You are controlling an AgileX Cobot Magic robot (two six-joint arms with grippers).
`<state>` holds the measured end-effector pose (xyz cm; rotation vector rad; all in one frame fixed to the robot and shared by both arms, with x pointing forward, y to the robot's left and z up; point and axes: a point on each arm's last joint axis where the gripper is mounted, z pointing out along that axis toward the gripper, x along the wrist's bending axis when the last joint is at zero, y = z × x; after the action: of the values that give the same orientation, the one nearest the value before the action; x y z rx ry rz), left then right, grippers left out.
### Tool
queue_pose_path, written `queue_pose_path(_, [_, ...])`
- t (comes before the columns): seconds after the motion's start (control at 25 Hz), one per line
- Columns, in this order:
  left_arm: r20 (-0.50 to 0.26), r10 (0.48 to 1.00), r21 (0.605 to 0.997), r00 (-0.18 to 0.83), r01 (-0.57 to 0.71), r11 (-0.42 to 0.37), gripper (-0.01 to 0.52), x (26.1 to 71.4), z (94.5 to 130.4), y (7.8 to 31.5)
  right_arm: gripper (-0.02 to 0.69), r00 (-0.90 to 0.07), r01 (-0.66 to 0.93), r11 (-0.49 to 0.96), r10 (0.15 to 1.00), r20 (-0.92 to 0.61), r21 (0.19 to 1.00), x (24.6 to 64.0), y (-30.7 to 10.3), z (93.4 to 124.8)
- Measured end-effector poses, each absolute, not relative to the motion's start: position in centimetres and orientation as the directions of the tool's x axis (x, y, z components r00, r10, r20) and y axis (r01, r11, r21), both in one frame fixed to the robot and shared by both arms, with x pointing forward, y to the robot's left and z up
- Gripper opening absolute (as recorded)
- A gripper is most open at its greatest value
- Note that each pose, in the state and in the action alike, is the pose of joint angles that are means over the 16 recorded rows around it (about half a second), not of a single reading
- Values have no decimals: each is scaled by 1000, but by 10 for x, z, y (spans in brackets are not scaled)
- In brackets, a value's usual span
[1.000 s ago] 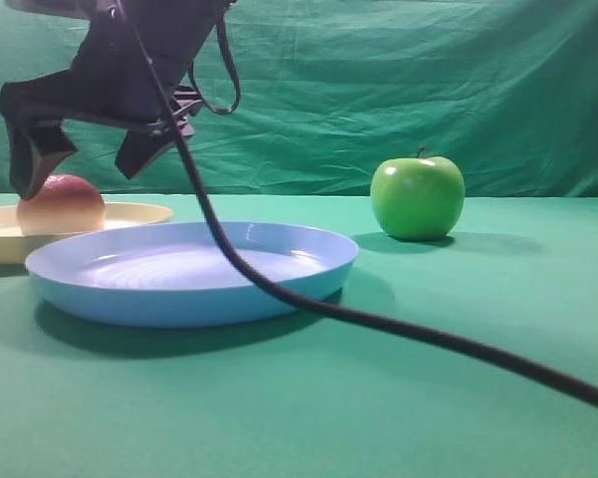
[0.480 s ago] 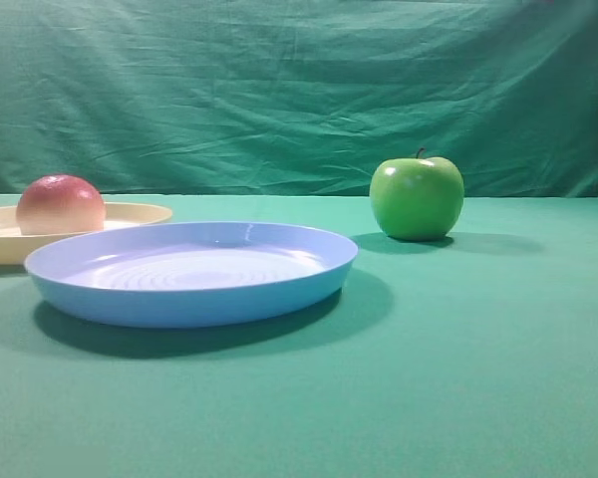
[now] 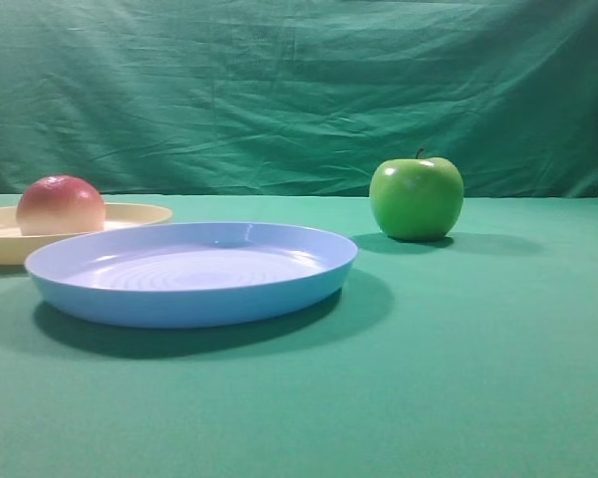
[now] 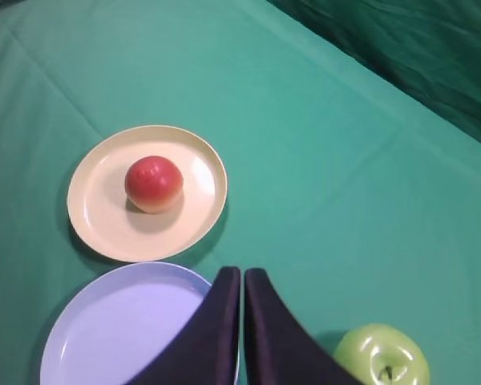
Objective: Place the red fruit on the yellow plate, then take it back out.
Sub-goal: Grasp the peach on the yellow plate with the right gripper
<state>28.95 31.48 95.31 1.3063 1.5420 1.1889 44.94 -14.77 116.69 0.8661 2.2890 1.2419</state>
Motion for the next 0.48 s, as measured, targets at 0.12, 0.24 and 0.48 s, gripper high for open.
queue_pose_path(0.12, [10,985,965,-172,260,36,0,290,953,315,0,-714,309,375,698,-46,874,423,-165,1159])
queue_pose_path(0.24, [10,985,965,-172,260,36,0,290,953,315,0,-700,279,335,712,-48,900,397,-182,1152])
queue_pose_path(0.48, [10,985,965,-172,260,36,0,290,953,315,0,-670,206,267,739,-63,942,351,-213,1140])
